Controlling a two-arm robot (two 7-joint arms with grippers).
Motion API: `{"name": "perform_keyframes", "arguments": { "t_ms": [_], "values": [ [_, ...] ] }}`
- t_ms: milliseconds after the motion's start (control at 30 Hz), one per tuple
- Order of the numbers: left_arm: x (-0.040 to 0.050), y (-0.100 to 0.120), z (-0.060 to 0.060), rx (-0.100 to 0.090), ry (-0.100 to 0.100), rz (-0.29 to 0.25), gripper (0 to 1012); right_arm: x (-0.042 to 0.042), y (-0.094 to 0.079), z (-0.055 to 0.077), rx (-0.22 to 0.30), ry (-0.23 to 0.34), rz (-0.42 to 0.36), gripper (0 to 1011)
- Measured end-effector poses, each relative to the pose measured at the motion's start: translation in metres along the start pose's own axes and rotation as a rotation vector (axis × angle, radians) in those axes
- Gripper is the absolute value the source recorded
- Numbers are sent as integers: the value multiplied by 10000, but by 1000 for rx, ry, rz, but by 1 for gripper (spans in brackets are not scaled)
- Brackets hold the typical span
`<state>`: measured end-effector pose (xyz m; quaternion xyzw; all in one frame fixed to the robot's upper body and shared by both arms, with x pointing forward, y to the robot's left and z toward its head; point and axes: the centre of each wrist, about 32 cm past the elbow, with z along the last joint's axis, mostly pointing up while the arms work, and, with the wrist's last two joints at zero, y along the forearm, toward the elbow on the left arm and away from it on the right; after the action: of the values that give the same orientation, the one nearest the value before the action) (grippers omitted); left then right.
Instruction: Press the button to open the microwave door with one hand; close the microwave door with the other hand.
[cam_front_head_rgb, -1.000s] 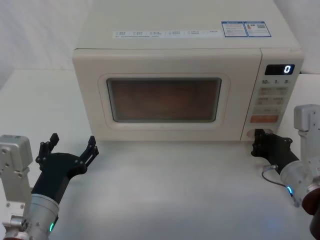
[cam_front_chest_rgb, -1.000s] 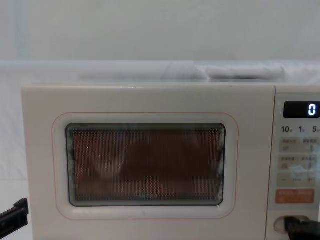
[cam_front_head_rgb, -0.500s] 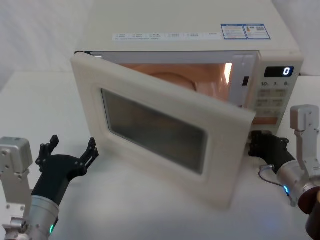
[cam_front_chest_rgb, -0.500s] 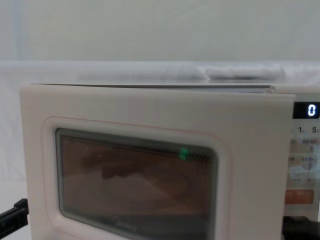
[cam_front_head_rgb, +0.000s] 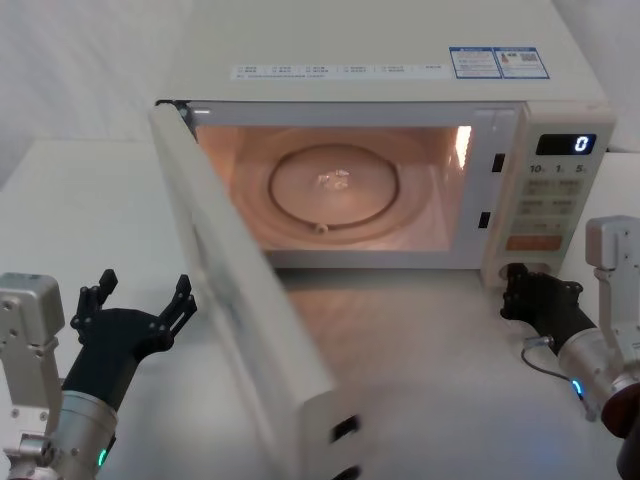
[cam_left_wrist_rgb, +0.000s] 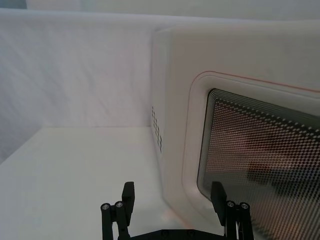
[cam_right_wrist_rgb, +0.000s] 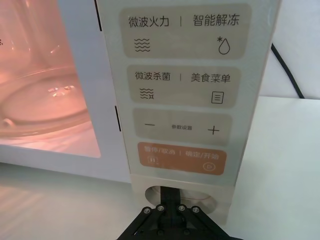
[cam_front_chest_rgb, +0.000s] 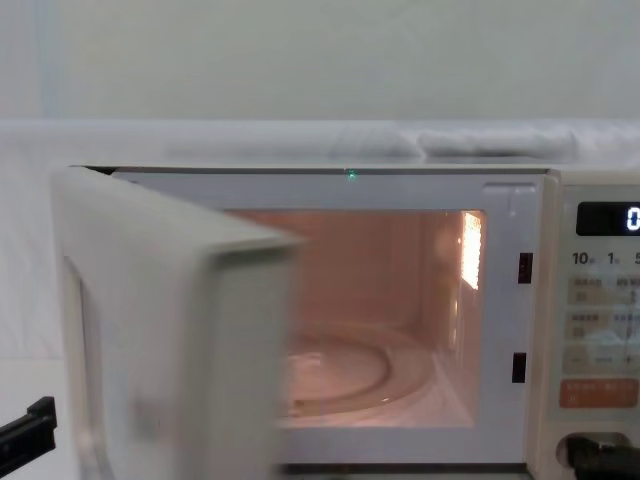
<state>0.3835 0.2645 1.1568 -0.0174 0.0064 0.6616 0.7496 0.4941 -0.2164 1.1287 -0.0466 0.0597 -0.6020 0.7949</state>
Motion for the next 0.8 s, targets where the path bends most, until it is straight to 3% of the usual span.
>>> {"name": "perform_keyframes", "arguments": {
  "t_ms": [800],
  "values": [
    [0,0,0,0,0,0,1001,-9,-144,-2,5,-2,-15,0]
  ]
}}
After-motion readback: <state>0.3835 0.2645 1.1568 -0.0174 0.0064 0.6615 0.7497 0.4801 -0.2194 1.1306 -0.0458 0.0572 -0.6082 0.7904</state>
